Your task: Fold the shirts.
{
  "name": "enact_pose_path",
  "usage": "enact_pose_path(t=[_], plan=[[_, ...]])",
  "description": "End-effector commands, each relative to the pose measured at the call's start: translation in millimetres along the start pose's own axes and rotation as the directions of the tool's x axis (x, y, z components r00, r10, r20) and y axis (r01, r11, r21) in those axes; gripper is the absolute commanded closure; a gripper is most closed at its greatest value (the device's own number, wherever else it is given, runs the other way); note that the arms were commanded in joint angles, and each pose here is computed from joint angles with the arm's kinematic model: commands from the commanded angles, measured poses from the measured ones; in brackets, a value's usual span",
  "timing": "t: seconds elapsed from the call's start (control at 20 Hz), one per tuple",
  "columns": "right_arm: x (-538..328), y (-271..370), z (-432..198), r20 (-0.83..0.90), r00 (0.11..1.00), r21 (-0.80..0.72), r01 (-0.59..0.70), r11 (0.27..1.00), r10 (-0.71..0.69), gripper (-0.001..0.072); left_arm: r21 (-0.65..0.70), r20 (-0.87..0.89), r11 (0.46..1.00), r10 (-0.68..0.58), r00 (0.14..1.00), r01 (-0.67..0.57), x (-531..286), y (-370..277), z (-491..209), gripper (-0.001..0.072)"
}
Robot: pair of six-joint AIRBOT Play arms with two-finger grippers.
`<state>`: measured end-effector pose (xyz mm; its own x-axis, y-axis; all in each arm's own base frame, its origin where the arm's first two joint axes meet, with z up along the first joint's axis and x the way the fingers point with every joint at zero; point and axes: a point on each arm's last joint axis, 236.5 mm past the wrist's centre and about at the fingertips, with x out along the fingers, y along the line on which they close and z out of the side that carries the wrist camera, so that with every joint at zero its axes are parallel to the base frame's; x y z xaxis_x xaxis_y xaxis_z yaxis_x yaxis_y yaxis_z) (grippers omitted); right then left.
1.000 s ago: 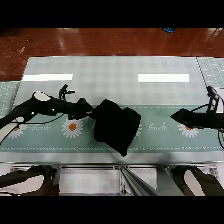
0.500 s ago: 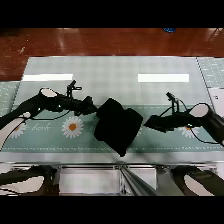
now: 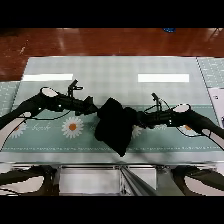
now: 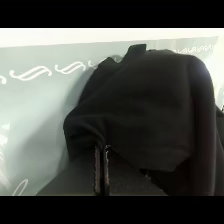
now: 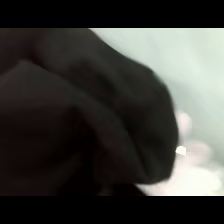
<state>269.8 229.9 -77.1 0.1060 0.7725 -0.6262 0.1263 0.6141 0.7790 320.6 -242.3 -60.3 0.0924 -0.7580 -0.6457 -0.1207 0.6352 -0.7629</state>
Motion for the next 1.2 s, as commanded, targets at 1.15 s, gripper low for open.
enact_pose_path(t=[1.15], plan=[[-507.0, 344.8, -56.0, 0.914, 0.338, -0.406, 0.74, 0.537, 0.224, 0.0695, 0.477, 0.854, 0.644, -0.499, 0.145, -0.597, -530.8, -347.2, -109.7, 0.0683]])
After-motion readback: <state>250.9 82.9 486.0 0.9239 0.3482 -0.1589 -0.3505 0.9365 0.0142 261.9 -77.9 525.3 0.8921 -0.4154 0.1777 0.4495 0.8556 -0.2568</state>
